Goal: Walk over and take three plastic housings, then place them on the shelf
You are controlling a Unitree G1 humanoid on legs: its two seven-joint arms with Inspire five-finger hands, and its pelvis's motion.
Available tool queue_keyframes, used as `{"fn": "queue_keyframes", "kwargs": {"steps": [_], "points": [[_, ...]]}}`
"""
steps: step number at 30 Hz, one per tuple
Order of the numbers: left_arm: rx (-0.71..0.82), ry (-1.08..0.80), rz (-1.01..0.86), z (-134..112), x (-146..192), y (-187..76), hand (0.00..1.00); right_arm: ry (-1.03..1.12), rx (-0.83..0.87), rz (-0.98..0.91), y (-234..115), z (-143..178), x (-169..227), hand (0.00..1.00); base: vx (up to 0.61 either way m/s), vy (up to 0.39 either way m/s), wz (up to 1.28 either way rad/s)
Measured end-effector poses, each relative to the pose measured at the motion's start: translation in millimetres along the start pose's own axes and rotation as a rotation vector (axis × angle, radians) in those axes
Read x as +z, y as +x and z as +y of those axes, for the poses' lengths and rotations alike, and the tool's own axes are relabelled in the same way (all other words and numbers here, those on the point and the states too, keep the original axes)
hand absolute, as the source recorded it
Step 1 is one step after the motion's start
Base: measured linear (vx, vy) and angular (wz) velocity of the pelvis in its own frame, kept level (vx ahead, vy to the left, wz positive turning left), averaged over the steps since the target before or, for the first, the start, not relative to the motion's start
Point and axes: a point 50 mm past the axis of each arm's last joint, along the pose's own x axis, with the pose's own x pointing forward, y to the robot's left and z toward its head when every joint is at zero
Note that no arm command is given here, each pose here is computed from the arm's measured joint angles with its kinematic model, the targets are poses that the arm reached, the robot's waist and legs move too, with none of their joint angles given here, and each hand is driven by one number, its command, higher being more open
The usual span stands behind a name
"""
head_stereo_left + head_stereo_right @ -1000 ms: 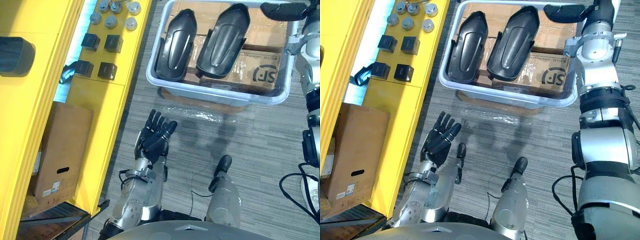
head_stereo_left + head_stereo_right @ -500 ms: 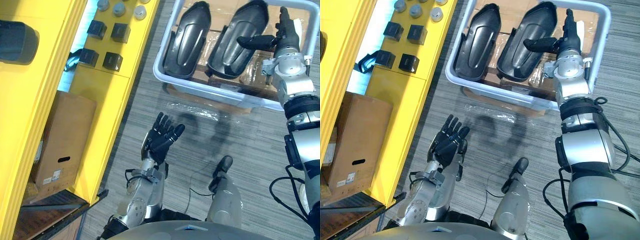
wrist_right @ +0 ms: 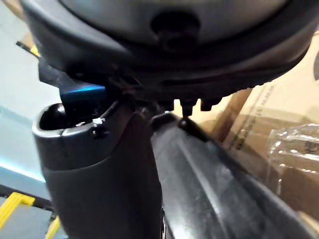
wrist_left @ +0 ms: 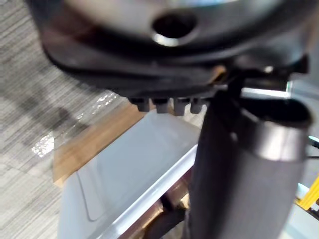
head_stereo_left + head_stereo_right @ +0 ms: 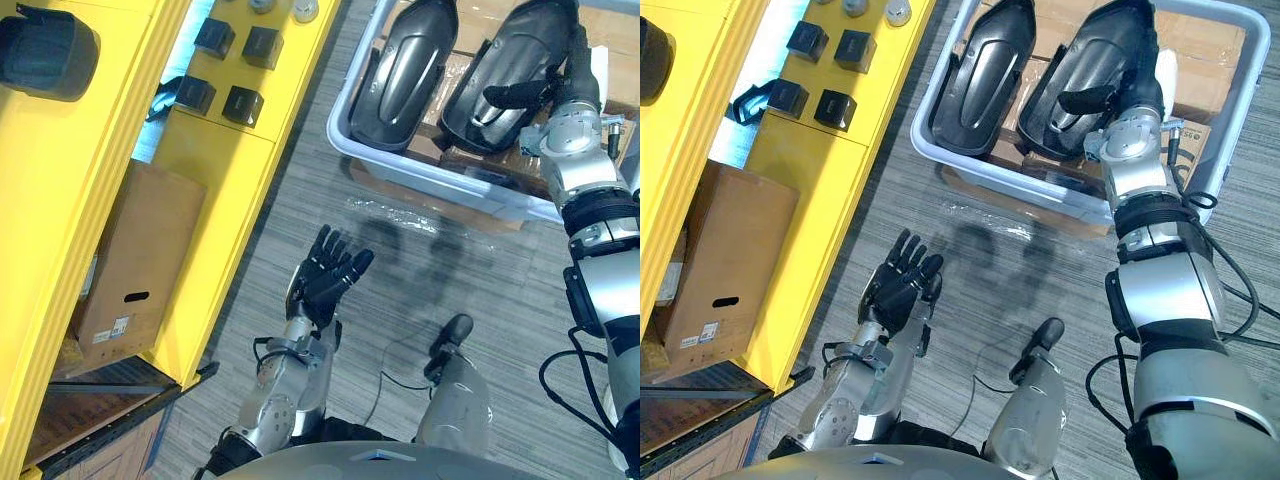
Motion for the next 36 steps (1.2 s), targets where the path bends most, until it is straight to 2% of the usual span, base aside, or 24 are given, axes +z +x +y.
{"fn": "queue_keyframes", "kwargs": {"steps": [5, 14, 26, 36], "points": [[-0.009, -0.010, -0.004, -4, -2, 0, 1.00, -0.011, -0.064, 0.032, 1, -7, -6, 1.00, 0.00, 0.000, 0.00], [-0.004, -0.034, -0.012, -6, -4, 1, 1.00, 0.051, -0.199, -0.037, 3, -27, 6, 1.00, -0.02, -0.009, -0.02], [0.030, -0.052, -0.011, -6, -6, 3, 1.00, 0.028, -0.091, 0.148, 2, -25, -23, 1.00, 0.00, -0.006, -0.02], [0.066, -0.059, 0.029, -2, -18, 3, 1.00, 0.001, -0.150, 0.149, 3, -35, -25, 1.00, 0.00, -0.001, 0.02]]}}
